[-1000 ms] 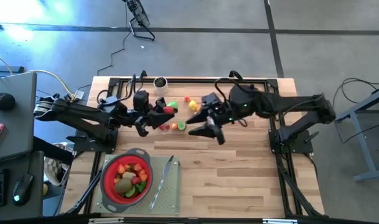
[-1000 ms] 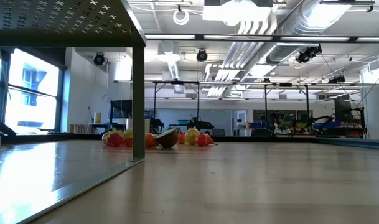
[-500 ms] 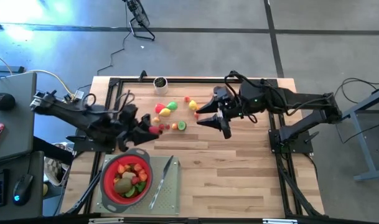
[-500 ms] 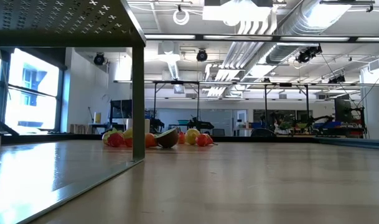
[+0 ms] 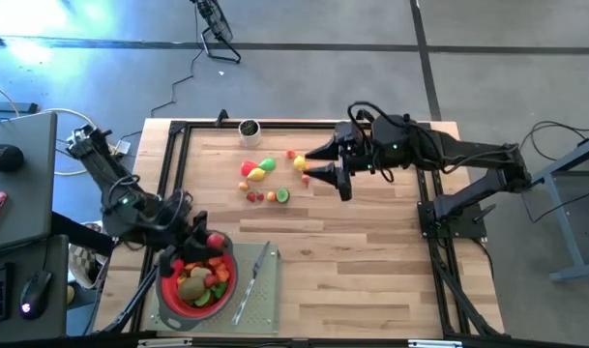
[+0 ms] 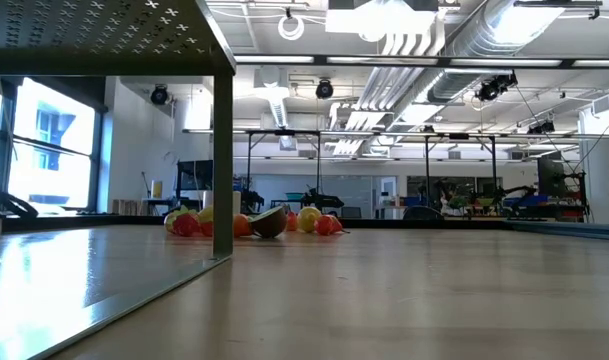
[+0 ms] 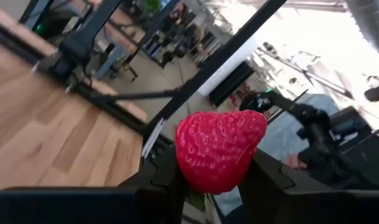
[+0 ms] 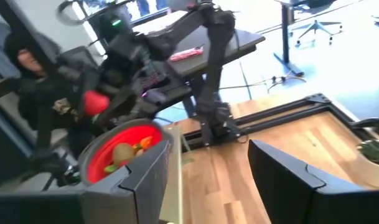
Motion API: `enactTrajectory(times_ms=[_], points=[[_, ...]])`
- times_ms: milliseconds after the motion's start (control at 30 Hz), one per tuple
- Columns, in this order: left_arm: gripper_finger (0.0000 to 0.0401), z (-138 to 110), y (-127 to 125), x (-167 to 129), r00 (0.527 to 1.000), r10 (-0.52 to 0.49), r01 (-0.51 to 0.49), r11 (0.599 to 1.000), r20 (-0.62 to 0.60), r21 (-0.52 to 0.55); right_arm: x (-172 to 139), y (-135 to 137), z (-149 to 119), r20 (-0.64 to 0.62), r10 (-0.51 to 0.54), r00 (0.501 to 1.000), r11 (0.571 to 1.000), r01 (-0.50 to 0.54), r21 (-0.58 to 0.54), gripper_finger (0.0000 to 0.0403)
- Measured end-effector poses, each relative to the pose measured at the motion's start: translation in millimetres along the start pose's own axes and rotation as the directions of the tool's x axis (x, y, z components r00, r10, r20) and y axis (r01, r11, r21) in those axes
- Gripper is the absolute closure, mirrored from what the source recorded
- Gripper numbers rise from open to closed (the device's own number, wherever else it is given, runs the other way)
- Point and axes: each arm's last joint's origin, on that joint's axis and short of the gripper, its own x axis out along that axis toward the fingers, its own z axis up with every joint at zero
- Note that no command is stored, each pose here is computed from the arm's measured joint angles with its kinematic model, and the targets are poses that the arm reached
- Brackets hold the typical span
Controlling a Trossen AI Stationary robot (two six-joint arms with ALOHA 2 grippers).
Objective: Pick & Place Fruit
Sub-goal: Put the strawberry into the red strainer bowl on the shelf
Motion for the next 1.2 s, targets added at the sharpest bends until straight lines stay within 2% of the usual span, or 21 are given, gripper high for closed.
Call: enactTrajectory(times_ms=[133, 300, 433, 567, 667, 800, 900, 967, 1067, 1200], points=[[0.0287, -13, -7, -6, 0.999, 0.009, -0.01, 1.0, -0.035, -0.011, 0, -13, 4, 0.015, -0.042, 0.999, 0.999, 0.041, 0.014, 0.0192], [0.0287, -18, -13, -13, 0.999, 0.008, -0.009, 1.0, -0.049, -0.008, -2, -27, 9, 0.032, -0.089, 0.996, 0.995, 0.088, 0.046, 0.0192], [0.0297, -7, -29, -17, 0.994, 0.046, -0.041, 0.998, -0.098, 0.05, -3, -36, 12, 0.041, -0.118, 0.992, 0.991, 0.116, 0.067, 0.0192], [0.0311, 9, -51, -13, 0.973, 0.137, -0.105, 0.98, -0.186, 0.171, -3, -41, 13, 0.045, -0.135, 0.99, 0.989, 0.132, 0.072, 0.0192], [0.0313, 14, -59, -11, 0.925, 0.269, -0.194, 0.942, -0.27, 0.272, -3, -43, 14, 0.043, -0.136, 0.99, 0.988, 0.133, 0.073, 0.0192], [0.0307, 3, -58, -8, 0.807, 0.449, -0.313, 0.876, -0.385, 0.367, -3, -44, 14, 0.043, -0.134, 0.99, 0.989, 0.131, 0.069, 0.0192], [0.0299, -14, -52, -3, 0.708, 0.527, -0.366, 0.843, -0.469, 0.395, -3, -44, 14, 0.042, -0.134, 0.99, 0.989, 0.131, 0.067, 0.0192], [0.0297, -24, -50, 1, 0.664, 0.551, -0.391, 0.832, -0.506, 0.393, -3, -44, 14, 0.042, -0.134, 0.99, 0.989, 0.131, 0.064, 0.0192], [0.0296, -35, -50, 6, 0.632, 0.569, -0.412, 0.822, -0.527, 0.393, -3, -44, 14, 0.043, -0.135, 0.99, 0.99, 0.133, 0.051, 0.0192], [0.0294, -37, -50, 7, 0.627, 0.569, -0.415, 0.822, -0.532, 0.39, -3, -44, 14, 0.043, -0.137, 0.99, 0.99, 0.136, 0.036, 0.0192]])
